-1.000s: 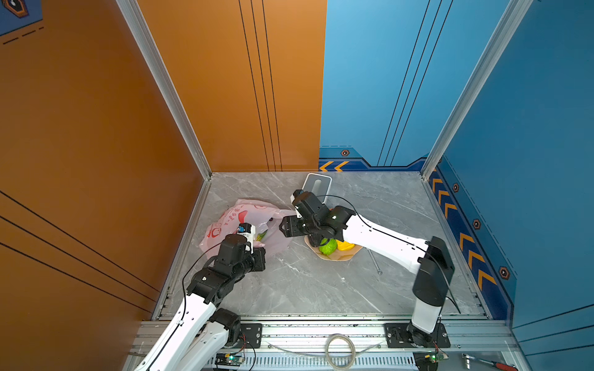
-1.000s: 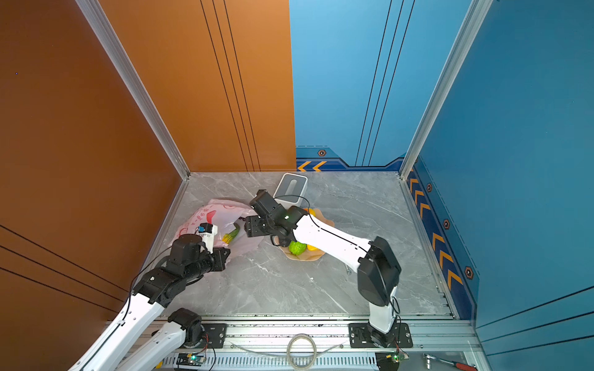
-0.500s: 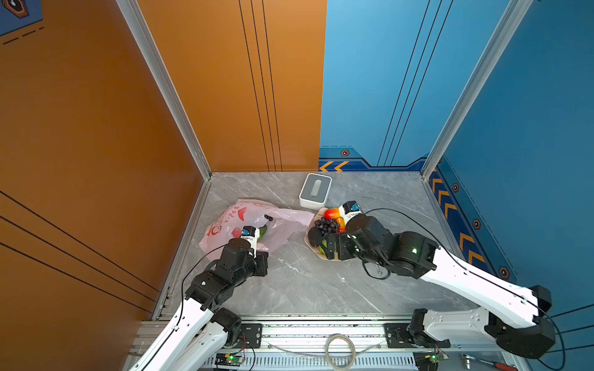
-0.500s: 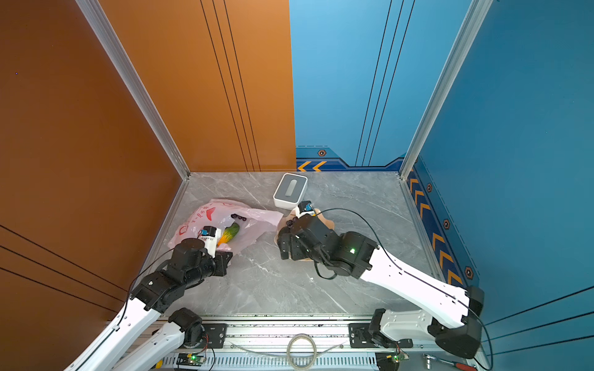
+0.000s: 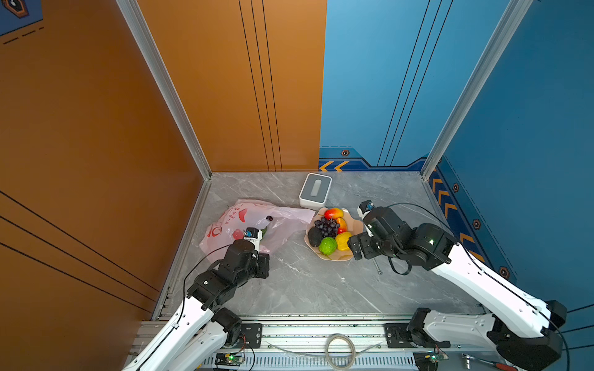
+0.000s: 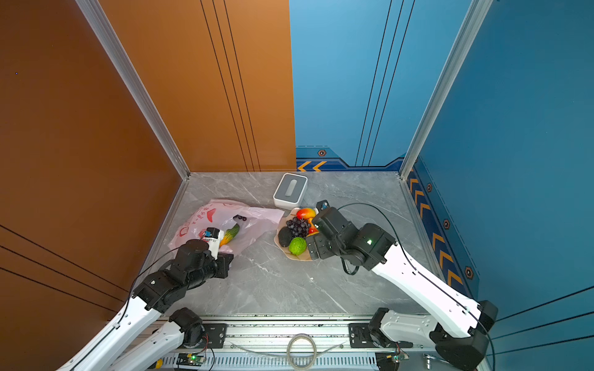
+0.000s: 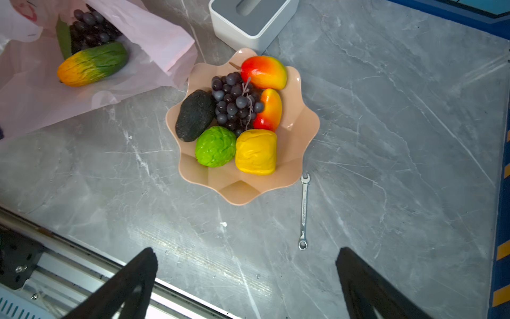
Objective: Place the fruits into the plastic bag
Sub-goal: Pick up the fruit from the plate.
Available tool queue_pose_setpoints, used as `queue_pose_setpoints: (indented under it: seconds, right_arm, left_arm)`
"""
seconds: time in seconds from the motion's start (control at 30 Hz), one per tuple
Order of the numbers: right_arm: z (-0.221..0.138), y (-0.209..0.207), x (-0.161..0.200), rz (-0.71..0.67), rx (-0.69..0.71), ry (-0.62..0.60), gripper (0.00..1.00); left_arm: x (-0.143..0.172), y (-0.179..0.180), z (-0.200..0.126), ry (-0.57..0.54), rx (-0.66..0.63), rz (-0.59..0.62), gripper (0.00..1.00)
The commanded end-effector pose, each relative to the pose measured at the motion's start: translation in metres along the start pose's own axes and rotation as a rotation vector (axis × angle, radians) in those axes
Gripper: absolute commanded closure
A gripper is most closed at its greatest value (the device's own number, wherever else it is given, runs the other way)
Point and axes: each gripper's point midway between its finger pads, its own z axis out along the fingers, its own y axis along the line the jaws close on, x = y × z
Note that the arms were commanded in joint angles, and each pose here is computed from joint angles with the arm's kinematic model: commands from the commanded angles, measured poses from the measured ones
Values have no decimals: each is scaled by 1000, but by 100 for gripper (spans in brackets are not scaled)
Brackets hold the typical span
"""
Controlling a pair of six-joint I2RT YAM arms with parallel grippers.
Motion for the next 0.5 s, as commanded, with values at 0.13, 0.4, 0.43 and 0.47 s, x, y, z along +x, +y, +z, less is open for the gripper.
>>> queue_pose_setpoints:
  seconds: [0.13,0.4,0.43,0.47]
  right_arm:
    - [38,9,7,-96,-56,184,0]
    - [90,15,17,-103,-58,308,0]
    - [97,8,17,-70,-53,318,0]
    - [102,7,19,-55,-55,326,0]
  left_arm:
    - [-7,1,-5,-13,-25,13,100]
    - [-6,4,-4,-11,-43,12,100]
    - [-6,4,-4,-10,-44,13,100]
    - [-6,5,-4,-11,-48,13,100]
